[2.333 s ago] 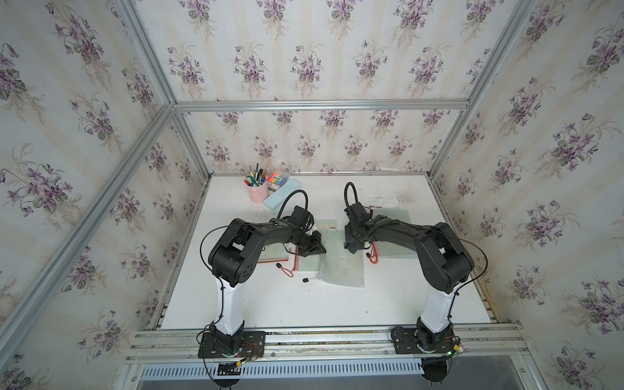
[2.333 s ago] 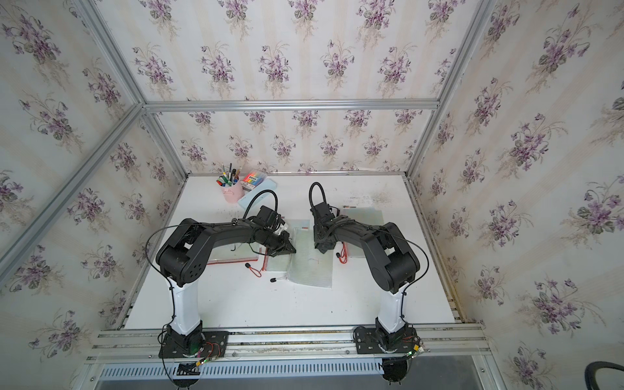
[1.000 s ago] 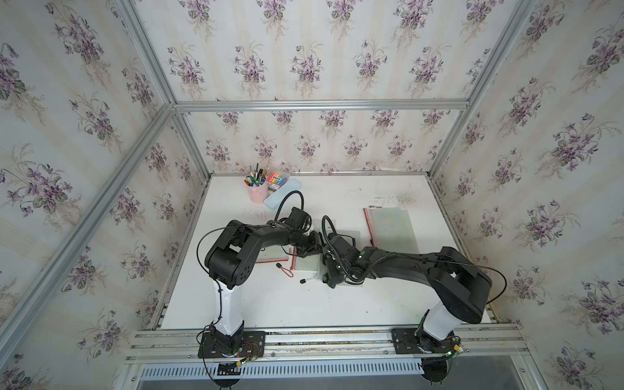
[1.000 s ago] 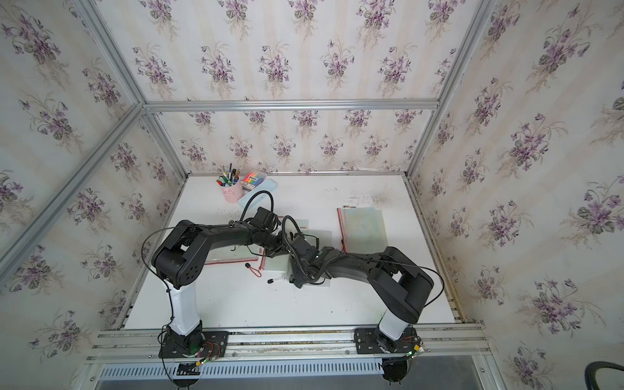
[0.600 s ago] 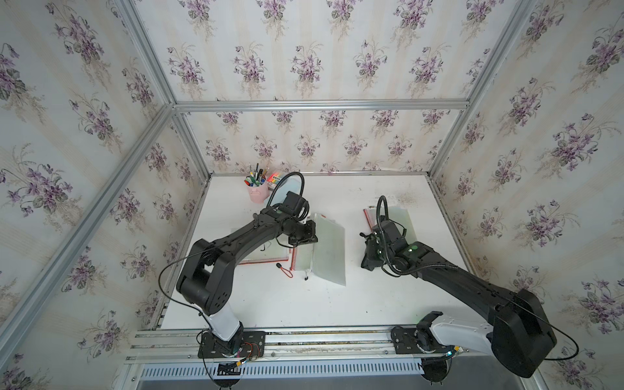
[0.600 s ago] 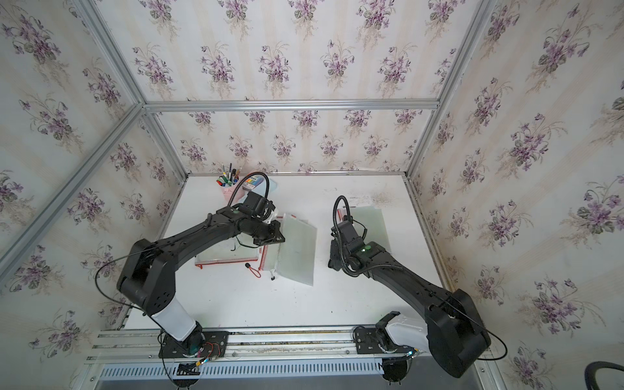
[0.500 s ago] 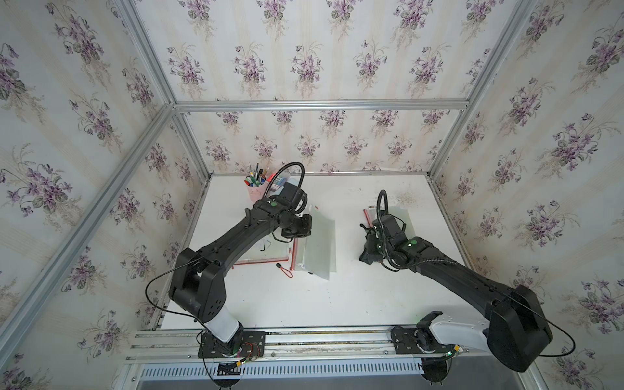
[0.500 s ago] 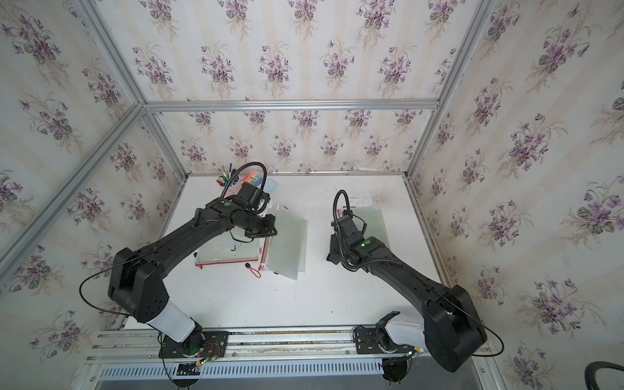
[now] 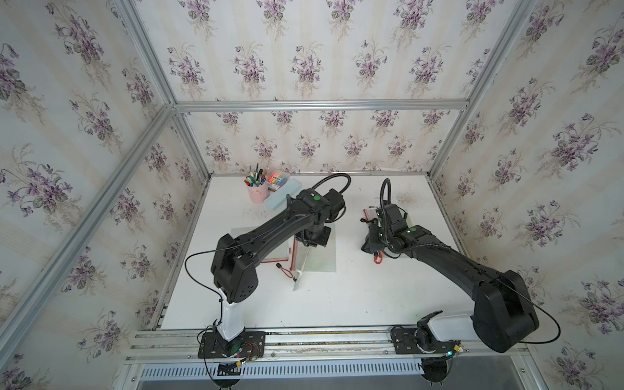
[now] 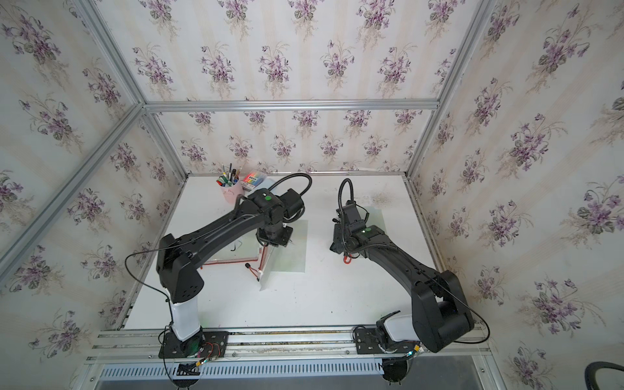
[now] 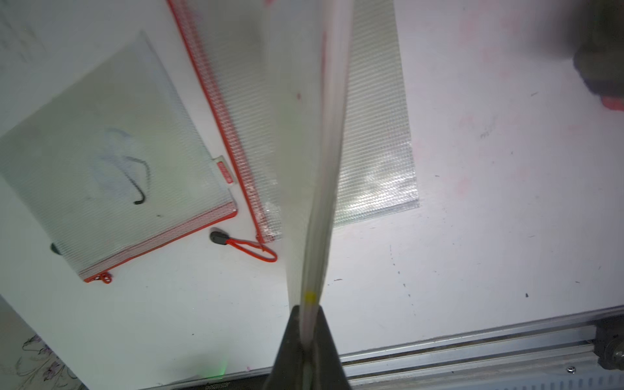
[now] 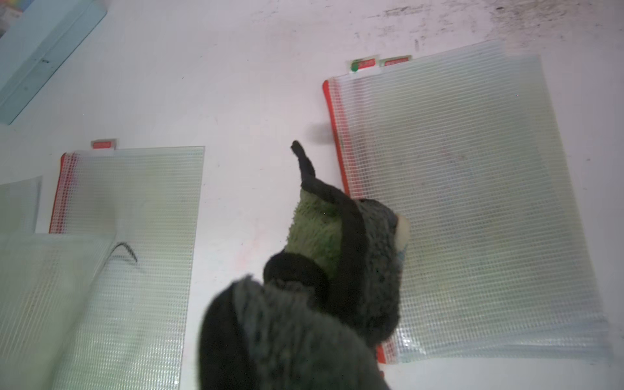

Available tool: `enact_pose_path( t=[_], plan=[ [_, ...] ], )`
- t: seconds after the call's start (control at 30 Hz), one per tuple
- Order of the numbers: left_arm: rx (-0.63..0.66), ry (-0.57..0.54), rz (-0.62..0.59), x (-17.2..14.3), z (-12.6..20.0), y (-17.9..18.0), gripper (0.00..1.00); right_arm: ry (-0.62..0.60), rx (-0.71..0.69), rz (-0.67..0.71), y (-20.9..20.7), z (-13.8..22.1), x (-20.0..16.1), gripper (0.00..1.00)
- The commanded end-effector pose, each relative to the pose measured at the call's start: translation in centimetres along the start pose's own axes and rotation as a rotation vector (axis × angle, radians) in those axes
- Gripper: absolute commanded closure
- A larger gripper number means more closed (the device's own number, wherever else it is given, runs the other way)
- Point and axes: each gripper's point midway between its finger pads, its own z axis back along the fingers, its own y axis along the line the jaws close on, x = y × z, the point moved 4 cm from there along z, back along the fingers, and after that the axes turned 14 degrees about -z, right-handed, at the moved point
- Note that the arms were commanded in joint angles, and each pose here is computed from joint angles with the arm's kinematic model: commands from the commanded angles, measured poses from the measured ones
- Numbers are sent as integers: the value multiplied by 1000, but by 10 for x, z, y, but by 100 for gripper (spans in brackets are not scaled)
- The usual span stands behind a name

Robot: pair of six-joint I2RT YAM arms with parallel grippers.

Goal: Wipe the document bag
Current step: Adjust the document bag.

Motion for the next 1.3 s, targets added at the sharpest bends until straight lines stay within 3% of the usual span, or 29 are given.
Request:
enact_pose_path(
  t=[0.0,0.07,0.1,0.13,0.2,0.23,0.37,0.5,0.6,0.7,0.83,1.1,1.27],
  plan=[
    [-91,24,15,7,-13,-32,100,-45,-20,-10,-13,7,12,78],
    [-175,6,-2,19,-21,-54,100,-54,-37,-25,-23,9,15,78],
    [-258,-13,-18,27,-24,-68,94,-57,-47,-28,-27,10,18,78],
    [-345,-29,-39,35,-24,-81,77,-61,-57,-31,-31,11,20,78],
    [-443,-61,-85,45,-17,-94,30,-75,-64,-34,-34,15,25,78],
    [-481,-88,-98,50,-11,-97,18,-81,-65,-34,-34,17,28,78],
    [-582,-208,-75,62,7,-80,6,-77,-50,-40,-29,20,32,78],
    [-543,-201,66,52,-16,-25,6,-66,-16,22,0,20,18,78],
    [-530,-163,180,39,-45,15,8,-3,50,120,51,15,-14,78],
    [-506,-123,220,28,-74,34,8,54,97,184,88,3,-44,78],
    [-501,-106,261,21,-101,44,8,138,143,212,112,-17,-74,78],
    [-425,-79,250,11,-135,51,6,289,85,251,96,-63,-120,78],
    [-538,-103,235,15,-133,38,6,330,73,252,92,-74,-134,78]
  ],
)
